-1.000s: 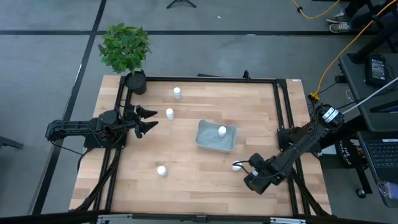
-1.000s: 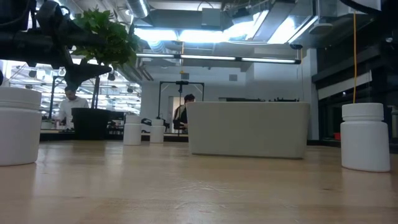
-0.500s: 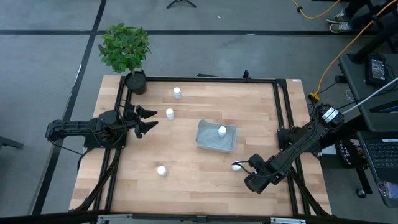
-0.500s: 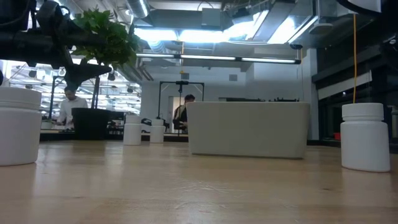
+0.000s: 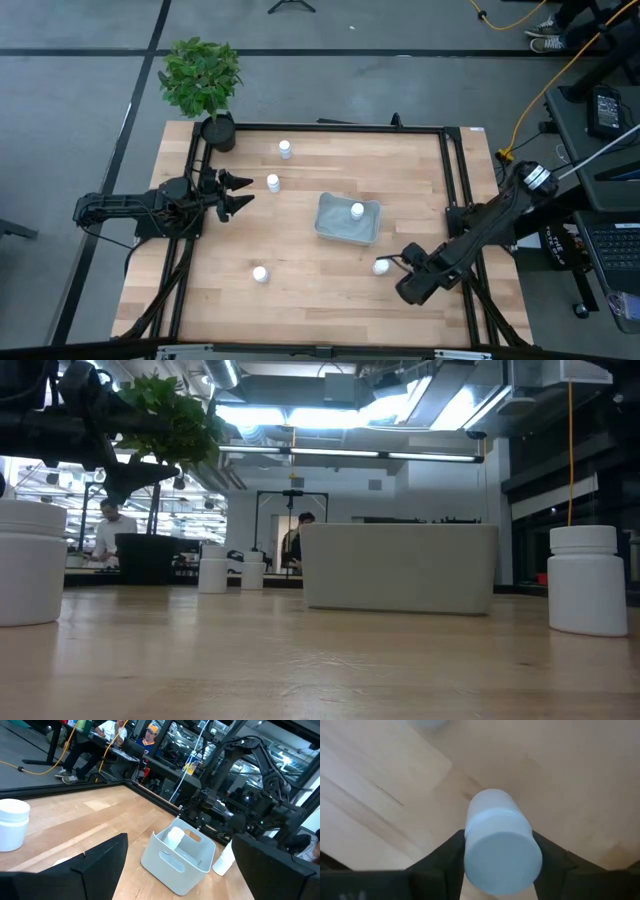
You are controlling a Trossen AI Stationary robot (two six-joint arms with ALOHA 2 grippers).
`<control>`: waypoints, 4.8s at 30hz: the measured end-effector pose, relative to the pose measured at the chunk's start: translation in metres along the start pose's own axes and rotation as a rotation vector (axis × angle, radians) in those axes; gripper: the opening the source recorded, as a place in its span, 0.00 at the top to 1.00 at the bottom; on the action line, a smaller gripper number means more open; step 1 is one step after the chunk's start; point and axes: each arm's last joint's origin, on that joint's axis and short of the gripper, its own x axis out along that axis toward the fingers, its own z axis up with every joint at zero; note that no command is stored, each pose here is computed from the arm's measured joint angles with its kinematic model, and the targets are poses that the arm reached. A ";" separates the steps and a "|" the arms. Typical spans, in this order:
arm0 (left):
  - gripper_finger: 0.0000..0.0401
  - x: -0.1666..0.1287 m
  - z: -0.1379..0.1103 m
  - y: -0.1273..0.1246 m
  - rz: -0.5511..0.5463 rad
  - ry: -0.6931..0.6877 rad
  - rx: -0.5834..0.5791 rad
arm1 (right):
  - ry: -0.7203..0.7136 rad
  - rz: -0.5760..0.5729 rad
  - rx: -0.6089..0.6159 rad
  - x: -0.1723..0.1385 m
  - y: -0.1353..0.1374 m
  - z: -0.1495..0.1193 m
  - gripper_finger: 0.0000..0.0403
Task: Pick and place pill bottles into a basket
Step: Put the bottom white small pill bottle into the bin, then put the white small pill bottle into the bin
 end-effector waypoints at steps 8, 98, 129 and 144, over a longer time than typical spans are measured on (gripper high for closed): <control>0.13 0.000 0.000 0.000 -0.003 0.002 0.000 | -0.125 0.139 -0.030 -0.042 -0.017 0.027 0.58; 0.13 0.000 -0.005 -0.003 -0.146 0.101 0.142 | -0.164 -0.040 -0.529 0.006 0.054 0.299 0.58; 0.13 0.000 -0.006 -0.003 -0.141 0.109 0.144 | -0.155 0.041 -0.477 -0.020 0.062 0.304 0.32; 0.13 0.000 -0.006 -0.003 -0.150 0.115 0.144 | -0.179 -0.154 -0.420 -0.093 0.051 0.303 0.25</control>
